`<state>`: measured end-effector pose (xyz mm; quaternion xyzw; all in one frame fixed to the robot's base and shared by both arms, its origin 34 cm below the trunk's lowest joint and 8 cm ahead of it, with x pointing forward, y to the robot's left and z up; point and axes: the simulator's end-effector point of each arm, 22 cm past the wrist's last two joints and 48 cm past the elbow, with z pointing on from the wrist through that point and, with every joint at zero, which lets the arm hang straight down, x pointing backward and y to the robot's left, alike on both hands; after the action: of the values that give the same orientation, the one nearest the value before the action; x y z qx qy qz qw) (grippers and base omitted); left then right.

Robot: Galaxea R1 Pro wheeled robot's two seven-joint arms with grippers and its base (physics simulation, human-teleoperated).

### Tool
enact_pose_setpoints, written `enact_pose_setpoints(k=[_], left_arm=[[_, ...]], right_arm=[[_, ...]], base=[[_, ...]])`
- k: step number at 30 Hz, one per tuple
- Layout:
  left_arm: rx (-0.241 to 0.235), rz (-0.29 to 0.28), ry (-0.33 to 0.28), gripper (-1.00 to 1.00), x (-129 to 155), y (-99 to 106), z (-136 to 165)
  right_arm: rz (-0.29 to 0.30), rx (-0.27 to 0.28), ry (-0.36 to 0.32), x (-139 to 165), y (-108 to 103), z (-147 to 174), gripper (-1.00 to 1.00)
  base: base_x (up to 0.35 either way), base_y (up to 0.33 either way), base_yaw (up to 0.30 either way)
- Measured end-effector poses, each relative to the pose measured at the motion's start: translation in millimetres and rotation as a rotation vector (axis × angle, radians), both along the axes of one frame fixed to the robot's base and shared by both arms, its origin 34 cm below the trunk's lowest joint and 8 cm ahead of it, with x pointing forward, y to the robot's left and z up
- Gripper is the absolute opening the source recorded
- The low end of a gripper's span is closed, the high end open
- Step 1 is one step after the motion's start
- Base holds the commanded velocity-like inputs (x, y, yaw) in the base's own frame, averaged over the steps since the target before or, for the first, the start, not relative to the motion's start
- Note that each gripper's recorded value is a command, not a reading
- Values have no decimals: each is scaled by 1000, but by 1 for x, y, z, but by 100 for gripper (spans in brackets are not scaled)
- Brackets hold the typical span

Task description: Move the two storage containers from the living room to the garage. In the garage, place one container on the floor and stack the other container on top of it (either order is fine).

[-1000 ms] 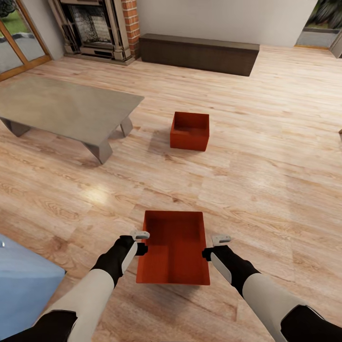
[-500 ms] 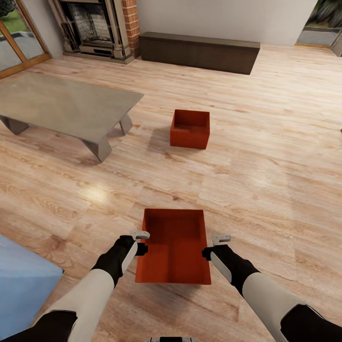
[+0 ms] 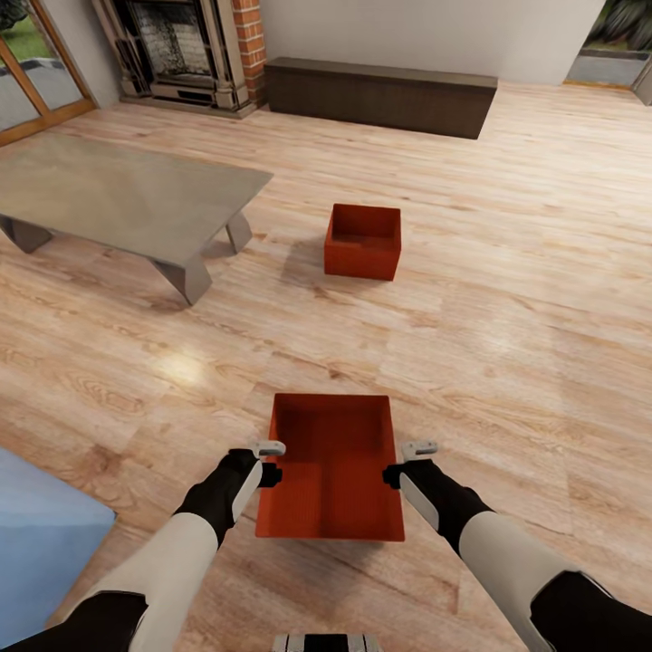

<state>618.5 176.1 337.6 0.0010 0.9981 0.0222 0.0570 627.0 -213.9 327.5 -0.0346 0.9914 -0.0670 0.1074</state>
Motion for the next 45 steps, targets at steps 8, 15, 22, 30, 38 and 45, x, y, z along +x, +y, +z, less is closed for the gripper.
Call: enact_pose_setpoints(k=[8,15,22,30,38,45], left_arm=[[2,-1,-2,100,-2,1,-16],[4,0,-29,100,5,1,-26],[4,1,-33,100,5,2,-39],[2,0,-27,100,0,2,-56],[4,-2,-11,100,-7,2,-74],[5,-1,-16,100,-8,3,-88]], right_arm=[[1,1,7,-5,1,-17,100],[10,-2,53,-17,1,-34,100],[18,-6,76,-16,0,-45,100],[19,-6,80,-19,0,-61,100],[19,-6,79,-22,0,-78,100],[19,-6,79,-26,0,-93,100]], base=[[0,0,0],[0,0,0],[0,0,0],[0,0,0],[0,0,0],[0,0,0]])
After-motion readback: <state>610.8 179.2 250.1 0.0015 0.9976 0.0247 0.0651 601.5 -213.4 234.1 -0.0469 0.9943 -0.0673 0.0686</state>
